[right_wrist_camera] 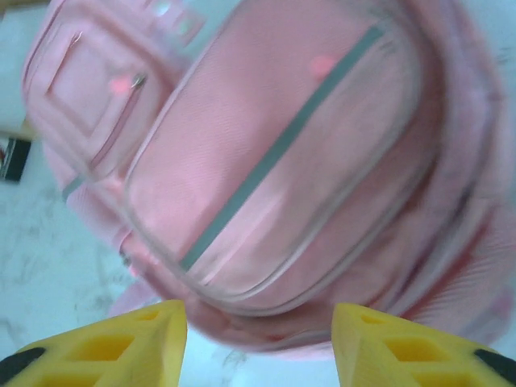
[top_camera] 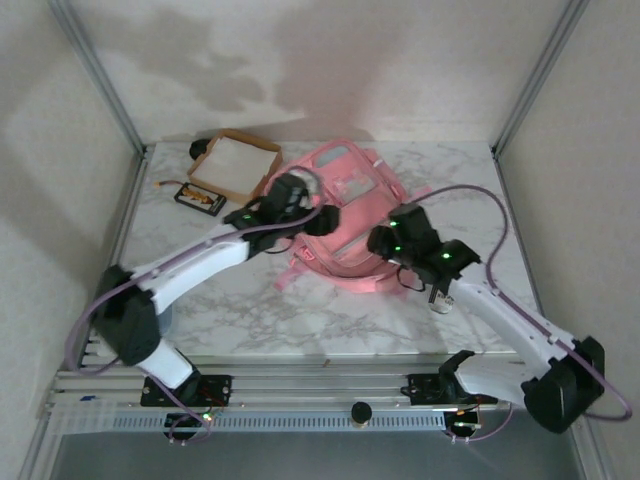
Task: Pack the student bag
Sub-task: Close the student bag at the center of the table, then zip the student bag at the center of the table.
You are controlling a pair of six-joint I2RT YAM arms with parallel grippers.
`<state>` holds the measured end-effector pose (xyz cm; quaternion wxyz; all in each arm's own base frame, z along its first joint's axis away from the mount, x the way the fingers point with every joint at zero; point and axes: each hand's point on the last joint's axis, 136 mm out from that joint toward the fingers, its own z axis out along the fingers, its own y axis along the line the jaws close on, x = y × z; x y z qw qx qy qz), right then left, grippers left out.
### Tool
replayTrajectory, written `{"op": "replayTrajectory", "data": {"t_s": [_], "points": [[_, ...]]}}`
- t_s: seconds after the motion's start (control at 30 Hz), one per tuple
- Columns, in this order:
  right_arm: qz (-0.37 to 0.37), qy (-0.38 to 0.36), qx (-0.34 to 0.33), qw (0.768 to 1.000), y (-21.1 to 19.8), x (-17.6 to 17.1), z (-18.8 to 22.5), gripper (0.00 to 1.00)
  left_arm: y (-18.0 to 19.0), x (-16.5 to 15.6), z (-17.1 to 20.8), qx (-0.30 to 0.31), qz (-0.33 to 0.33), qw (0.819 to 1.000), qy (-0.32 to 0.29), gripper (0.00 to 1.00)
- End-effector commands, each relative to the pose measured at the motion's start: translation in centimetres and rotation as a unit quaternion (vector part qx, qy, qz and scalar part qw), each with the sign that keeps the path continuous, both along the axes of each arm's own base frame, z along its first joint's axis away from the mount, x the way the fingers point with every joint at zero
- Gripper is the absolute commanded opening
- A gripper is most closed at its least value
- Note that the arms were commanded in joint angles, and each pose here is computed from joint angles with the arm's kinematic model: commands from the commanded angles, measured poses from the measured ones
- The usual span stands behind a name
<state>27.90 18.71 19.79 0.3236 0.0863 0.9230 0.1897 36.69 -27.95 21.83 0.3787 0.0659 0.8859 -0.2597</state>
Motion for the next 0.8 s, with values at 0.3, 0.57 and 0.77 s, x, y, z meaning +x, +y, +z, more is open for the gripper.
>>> {"op": "replayTrajectory", "data": {"t_s": [0.3,0.57,0.77], "points": [[0.070,0.101,-0.046,0.991,17.6,-1.9,-8.7,0.54,14.8,0.8,-5.4,-0.145,0.196,0.968,0.067,0.73],[0.033,0.098,-0.034,0.994,21.9,0.3,-12.5,0.45,17.7,0.3,-6.5,-0.194,0.233,0.950,0.073,0.71],[0.003,0.076,-0.064,0.995,22.2,1.9,-13.1,0.42,18.4,0.0,-6.7,-0.202,0.250,0.945,0.068,0.72]]}}
